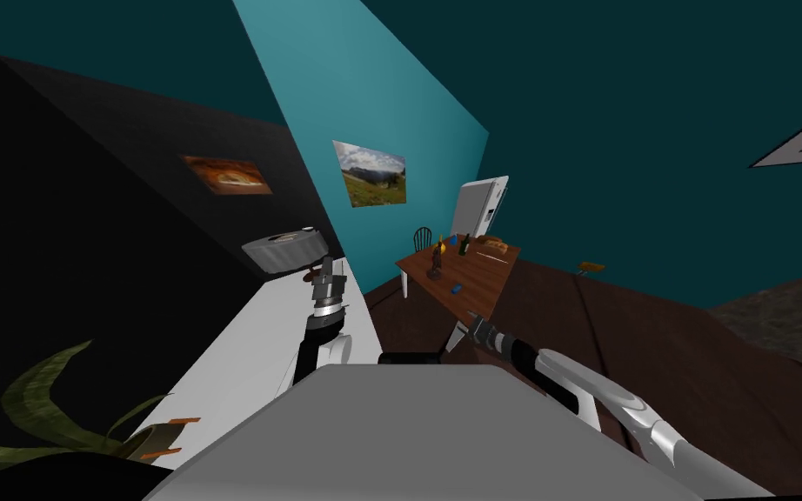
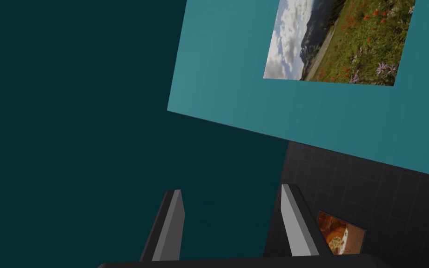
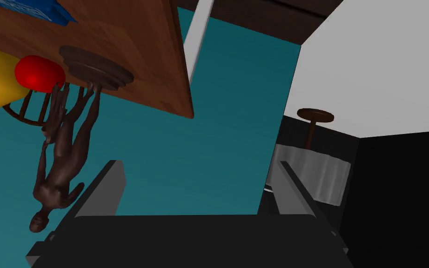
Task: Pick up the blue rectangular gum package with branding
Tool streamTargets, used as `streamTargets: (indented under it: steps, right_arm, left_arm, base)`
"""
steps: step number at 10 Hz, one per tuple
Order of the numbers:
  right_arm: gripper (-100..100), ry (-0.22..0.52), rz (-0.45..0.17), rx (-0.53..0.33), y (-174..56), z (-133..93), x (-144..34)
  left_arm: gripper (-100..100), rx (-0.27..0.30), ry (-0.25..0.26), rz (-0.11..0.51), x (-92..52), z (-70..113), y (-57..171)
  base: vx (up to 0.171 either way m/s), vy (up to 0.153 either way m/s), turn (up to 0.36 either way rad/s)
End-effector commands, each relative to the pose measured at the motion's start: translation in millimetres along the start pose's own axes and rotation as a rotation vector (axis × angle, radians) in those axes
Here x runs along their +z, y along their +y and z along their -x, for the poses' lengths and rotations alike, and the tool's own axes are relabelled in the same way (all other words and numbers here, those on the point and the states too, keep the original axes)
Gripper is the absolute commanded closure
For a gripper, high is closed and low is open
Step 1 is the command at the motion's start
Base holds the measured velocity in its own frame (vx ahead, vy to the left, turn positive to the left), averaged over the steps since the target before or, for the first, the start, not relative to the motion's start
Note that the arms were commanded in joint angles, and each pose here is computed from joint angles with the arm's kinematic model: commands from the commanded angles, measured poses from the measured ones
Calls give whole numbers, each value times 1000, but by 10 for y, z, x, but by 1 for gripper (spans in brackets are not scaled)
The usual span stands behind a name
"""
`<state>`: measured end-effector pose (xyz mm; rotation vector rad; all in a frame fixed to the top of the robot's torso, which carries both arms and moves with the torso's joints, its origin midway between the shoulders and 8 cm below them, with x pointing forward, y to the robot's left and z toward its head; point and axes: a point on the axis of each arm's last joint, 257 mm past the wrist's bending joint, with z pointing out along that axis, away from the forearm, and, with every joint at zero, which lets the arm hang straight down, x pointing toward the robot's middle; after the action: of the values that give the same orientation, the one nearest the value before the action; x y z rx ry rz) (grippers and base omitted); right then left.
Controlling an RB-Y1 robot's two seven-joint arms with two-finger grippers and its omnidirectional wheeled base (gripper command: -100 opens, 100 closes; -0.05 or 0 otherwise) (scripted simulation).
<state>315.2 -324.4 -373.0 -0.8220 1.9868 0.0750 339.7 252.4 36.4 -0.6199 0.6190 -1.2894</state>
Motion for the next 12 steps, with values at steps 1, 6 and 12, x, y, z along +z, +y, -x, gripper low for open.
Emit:
streamTargets:
  steps: [1,6,12]
  right_arm:
    - [-100,40,-2,-71,-36,-108,-9]
    - [-100,269,11,-355,-311,-984,-344]
    - [-100,478,59,-619,-582,-1741,-814]
  left_arm:
    - [0,0,0,0,0,0,0]
    - [0,0,0,0,0,0,0]
    - [0,0,0,0,0,0,0]
  base:
    - [82,40,49]
    - [96,53,103]
    - [111,29,102]
